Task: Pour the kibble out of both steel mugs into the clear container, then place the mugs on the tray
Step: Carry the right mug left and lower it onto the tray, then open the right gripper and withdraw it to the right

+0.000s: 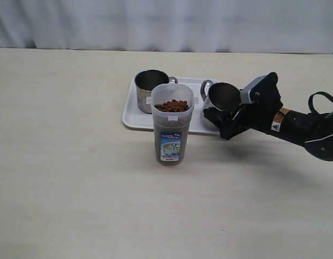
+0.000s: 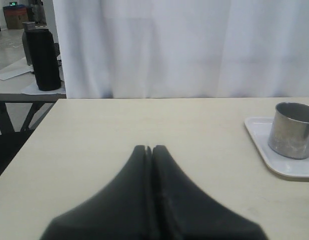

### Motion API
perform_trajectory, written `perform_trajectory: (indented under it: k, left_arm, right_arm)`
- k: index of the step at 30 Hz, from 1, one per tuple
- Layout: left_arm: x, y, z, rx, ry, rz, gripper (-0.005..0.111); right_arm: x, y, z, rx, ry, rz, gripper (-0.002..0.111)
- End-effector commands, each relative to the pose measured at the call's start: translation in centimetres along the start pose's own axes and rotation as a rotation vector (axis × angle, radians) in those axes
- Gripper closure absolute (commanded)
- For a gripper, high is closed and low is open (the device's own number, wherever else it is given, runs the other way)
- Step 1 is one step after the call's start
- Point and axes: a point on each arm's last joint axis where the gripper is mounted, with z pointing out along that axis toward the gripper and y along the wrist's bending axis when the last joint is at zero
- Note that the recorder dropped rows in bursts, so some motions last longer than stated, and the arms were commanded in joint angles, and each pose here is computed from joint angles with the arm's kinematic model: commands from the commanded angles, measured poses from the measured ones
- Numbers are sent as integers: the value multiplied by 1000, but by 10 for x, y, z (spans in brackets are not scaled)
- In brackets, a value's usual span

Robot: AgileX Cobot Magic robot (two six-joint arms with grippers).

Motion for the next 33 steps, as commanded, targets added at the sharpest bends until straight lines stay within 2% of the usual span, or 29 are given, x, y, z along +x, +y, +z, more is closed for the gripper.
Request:
perform_trajectory:
  k: [1,13,17,25,30,31,33]
  left_arm:
    - [-1,0,0,5,-19,-3,107]
    - [-1,0,0,5,-19,-3,107]
    - [-1,0,0,5,-19,-3,107]
    - [-1,0,0,5,-19,-3,107]
    - [-1,0,0,5,-21,-3,107]
    - [-1,0,0,5,-21,-3,107]
    - [-1,0,0,5,-21,-3,107]
  right_arm:
    - [1,2,3,-29,-19,2,95]
    - [-7,10,8,-30,-84,16,33]
    - [-7,5,8,22,-93,46,21]
    - [-32,6,-1,14,-142,8,21]
    - [-61,13,-28,21,-179,204,23]
    - [-66,14,-36,37,-165,258,29]
    - [-74,17,-52,84,-110,343,55]
